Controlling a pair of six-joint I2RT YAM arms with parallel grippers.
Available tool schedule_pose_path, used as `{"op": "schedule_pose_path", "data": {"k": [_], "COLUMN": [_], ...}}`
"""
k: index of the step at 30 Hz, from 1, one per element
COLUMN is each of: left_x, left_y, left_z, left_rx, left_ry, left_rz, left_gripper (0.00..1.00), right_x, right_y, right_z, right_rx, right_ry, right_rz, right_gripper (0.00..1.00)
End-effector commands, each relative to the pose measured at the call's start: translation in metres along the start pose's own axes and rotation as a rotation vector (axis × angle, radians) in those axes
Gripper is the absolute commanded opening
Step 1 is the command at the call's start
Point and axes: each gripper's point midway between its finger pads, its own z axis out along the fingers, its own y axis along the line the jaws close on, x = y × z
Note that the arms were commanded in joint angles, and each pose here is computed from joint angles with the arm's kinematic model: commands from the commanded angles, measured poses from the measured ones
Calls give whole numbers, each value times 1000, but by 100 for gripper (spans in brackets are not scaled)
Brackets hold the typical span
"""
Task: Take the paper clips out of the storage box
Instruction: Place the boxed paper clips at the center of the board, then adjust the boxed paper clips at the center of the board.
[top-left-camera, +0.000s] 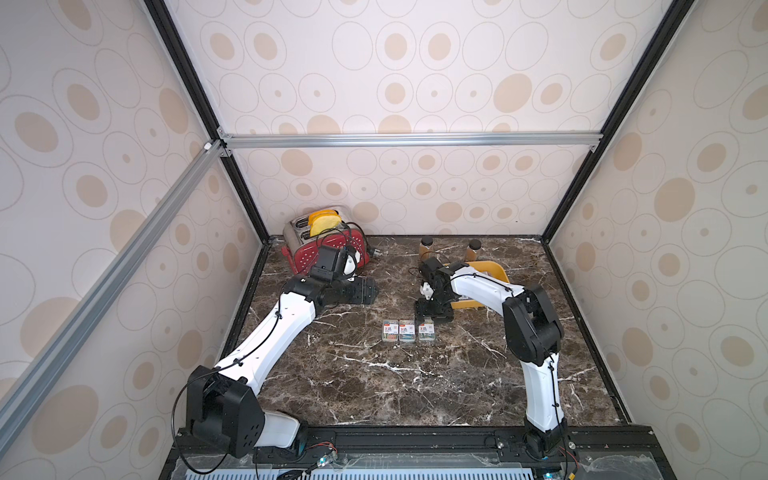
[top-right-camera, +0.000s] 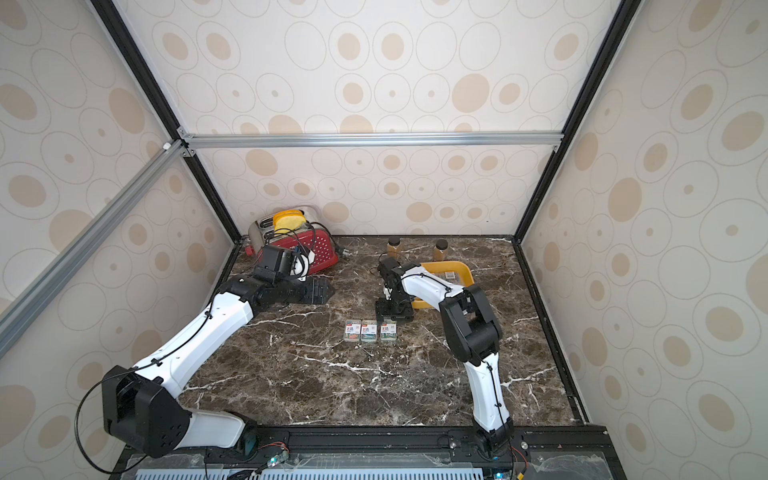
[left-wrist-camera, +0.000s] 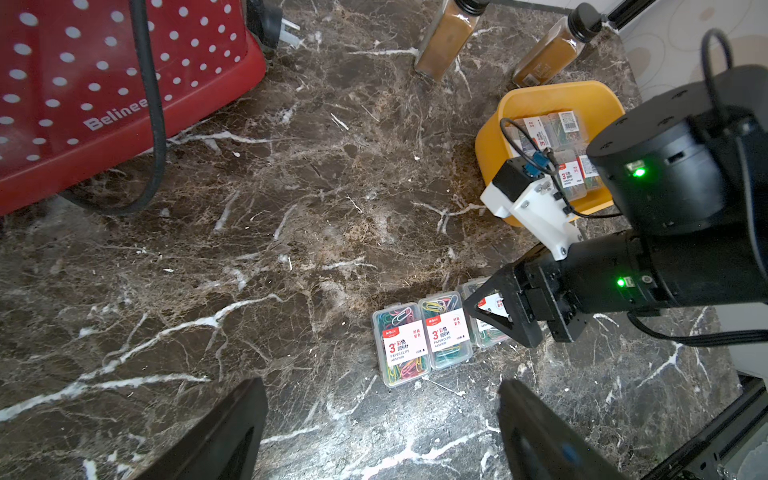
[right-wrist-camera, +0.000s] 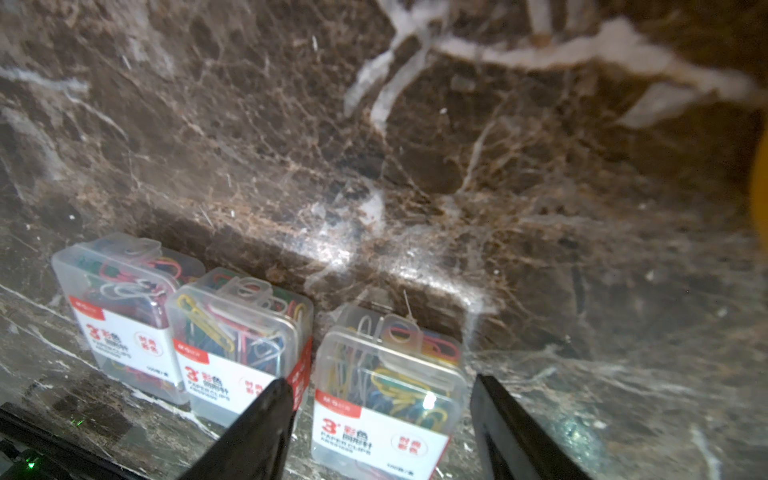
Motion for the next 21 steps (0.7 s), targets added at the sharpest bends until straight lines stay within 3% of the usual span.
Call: {"op": "schedule_pose_path", "data": {"k": [1,7,21], "left_x": [-15,-15,-15], "left_y": [-6,-7,-7], "left_z": [-9,-8,-6], "left_rx": [9,13,17], "left_ry": [-40,-39,-38], "left_rz": [26,23,14], "left_gripper": [90,90,90], "right_x": [-3,-5,8], "right_y": [5,-1,-8], "right_z": [-28,-27,-4], "right_rx": [-24,-79,-115], "right_ry": [-47,-65,-13], "right_rz": [-20,9,30], "right_gripper": [73,72,52]}}
